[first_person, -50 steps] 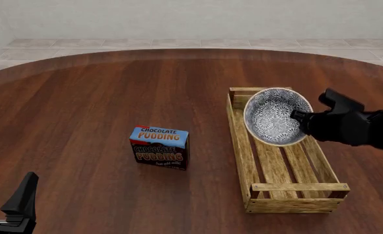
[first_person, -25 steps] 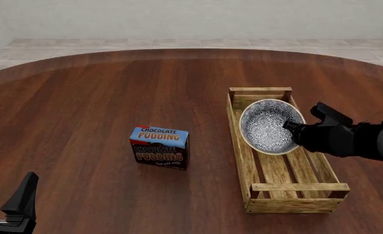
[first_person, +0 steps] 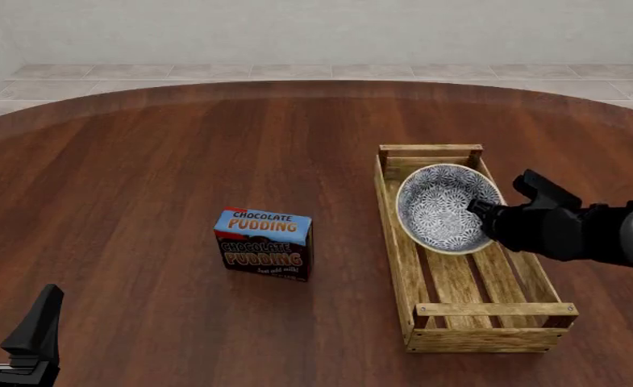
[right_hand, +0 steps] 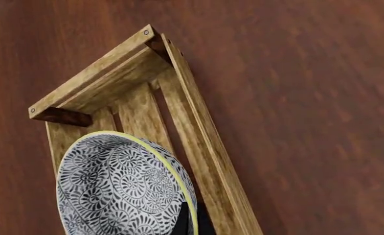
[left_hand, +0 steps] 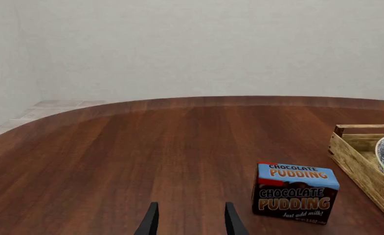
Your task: Pick up the bowl on the left and put it in the tray.
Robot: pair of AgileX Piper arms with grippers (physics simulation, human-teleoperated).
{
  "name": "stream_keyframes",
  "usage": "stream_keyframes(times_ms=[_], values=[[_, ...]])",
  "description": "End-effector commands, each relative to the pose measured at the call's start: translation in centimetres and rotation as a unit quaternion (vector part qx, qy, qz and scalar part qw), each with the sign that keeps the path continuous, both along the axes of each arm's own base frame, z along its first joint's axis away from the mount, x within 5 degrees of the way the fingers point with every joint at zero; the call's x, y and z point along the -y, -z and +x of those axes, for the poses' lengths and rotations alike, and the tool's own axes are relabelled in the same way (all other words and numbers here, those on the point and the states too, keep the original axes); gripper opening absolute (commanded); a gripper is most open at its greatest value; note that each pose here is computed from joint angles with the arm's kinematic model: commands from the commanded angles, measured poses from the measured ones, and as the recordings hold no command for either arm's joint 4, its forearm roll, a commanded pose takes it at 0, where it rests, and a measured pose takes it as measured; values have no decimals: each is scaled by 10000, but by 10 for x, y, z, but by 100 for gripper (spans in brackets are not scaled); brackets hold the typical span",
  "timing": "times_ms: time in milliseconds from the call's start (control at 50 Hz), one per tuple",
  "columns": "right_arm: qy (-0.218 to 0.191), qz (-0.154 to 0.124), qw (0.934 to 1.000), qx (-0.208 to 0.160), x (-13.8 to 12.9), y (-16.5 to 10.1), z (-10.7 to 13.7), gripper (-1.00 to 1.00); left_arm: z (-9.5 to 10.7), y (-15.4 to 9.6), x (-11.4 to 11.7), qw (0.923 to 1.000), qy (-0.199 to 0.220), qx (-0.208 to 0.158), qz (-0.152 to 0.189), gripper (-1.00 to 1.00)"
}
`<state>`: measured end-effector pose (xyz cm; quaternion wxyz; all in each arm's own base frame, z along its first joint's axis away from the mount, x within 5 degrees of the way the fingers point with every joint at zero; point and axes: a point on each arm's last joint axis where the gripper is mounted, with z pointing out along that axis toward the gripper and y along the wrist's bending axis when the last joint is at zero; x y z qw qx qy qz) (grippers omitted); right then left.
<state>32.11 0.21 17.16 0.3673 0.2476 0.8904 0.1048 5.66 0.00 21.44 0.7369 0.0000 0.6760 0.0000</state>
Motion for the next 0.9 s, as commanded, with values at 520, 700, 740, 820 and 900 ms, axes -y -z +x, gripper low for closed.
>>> stream_keyframes(times_ms=[520, 700, 740, 820, 900], values=[[-225, -217, 9993, -202, 0, 19, 13, 100, 0, 0, 0, 10000, 0, 0, 1, 100], [-522, -382, 9978, 118, -9, -15, -11, 100, 0, 0, 0, 10000, 0, 0, -1, 100], [-632, -384, 9969, 264, -15, -29, -24, 100, 0, 0, 0, 10000, -1, 0, 0, 100], [-935, -559, 9919, 649, -22, -68, -55, 100, 0, 0, 0, 10000, 1, -1, 0, 100], [-1240, -652, 9859, 910, -31, -92, -82, 100, 0, 0, 0, 10000, -1, 0, 0, 100]])
